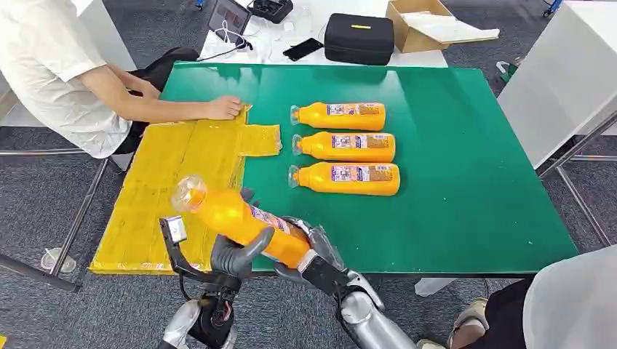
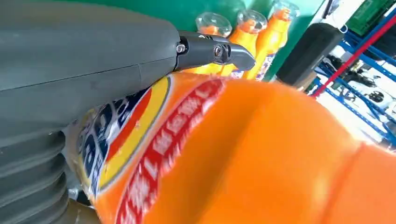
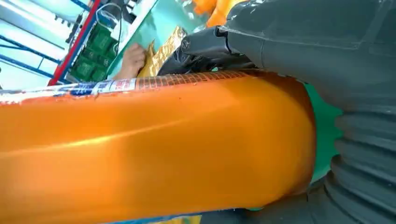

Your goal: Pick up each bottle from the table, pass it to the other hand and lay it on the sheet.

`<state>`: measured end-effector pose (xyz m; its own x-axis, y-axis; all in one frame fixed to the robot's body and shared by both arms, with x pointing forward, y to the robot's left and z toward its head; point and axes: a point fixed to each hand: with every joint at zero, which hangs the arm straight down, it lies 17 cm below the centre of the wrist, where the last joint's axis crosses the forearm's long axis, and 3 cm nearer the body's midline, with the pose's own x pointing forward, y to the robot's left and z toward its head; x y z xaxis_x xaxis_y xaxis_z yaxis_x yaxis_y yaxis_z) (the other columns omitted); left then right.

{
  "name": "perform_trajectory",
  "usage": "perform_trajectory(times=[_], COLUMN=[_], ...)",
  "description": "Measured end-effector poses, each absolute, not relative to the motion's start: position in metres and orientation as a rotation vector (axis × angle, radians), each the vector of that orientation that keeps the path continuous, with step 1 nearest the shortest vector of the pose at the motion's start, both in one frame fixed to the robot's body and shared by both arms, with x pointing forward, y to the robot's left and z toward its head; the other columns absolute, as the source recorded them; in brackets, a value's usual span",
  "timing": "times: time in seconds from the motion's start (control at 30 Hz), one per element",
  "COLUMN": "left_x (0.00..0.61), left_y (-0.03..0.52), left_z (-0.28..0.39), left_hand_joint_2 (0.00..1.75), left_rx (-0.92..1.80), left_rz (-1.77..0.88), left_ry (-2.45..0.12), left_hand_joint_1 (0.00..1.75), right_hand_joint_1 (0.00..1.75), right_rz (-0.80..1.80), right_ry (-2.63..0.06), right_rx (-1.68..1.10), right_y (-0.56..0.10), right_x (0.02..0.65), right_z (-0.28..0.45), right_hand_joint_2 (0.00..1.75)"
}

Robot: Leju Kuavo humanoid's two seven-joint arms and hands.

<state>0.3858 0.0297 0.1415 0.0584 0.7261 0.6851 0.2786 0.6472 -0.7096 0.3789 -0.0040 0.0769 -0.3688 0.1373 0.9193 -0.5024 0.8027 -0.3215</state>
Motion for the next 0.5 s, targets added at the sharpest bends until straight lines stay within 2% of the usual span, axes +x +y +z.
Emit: perform_trajectory(times=[0.1, 0.17, 0.2, 0.23, 0.27, 0.5], left_x=[0.386, 0.386, 0.387, 0.387, 0.387, 0.389], left_y=[0.032, 0.034, 0.035, 0.036, 0.037, 0.042], left_z=[0.144, 0.145, 0.145, 0.144, 0.145, 0.153], left_hand_joint_2=[1.75, 1.75, 1.75, 1.75, 1.75, 1.75], left_rx=[-0.883, -0.883, -0.882, -0.881, -0.88, -0.889], left_rz=[0.426, 0.431, 0.433, 0.435, 0.437, 0.457], left_ry=[-1.533, -1.538, -1.539, -1.539, -1.541, -1.561], left_hand_joint_1=[1.75, 1.75, 1.75, 1.75, 1.75, 1.75], right_hand_joint_1=[1.66, 1.36, 0.99, 0.14, 0.0, 0.0], right_rz=[0.688, 0.692, 0.694, 0.696, 0.7, 0.686], right_ry=[-1.831, -1.832, -1.832, -1.831, -1.83, -1.817], right_rx=[0.294, 0.298, 0.298, 0.299, 0.302, 0.319], right_y=[0.0, 0.002, 0.003, 0.003, 0.004, 0.006], right_x=[0.379, 0.379, 0.379, 0.379, 0.379, 0.377], right_z=[0.077, 0.078, 0.078, 0.078, 0.078, 0.075], right_hand_joint_2=[1.75, 1.75, 1.75, 1.75, 1.75, 1.75])
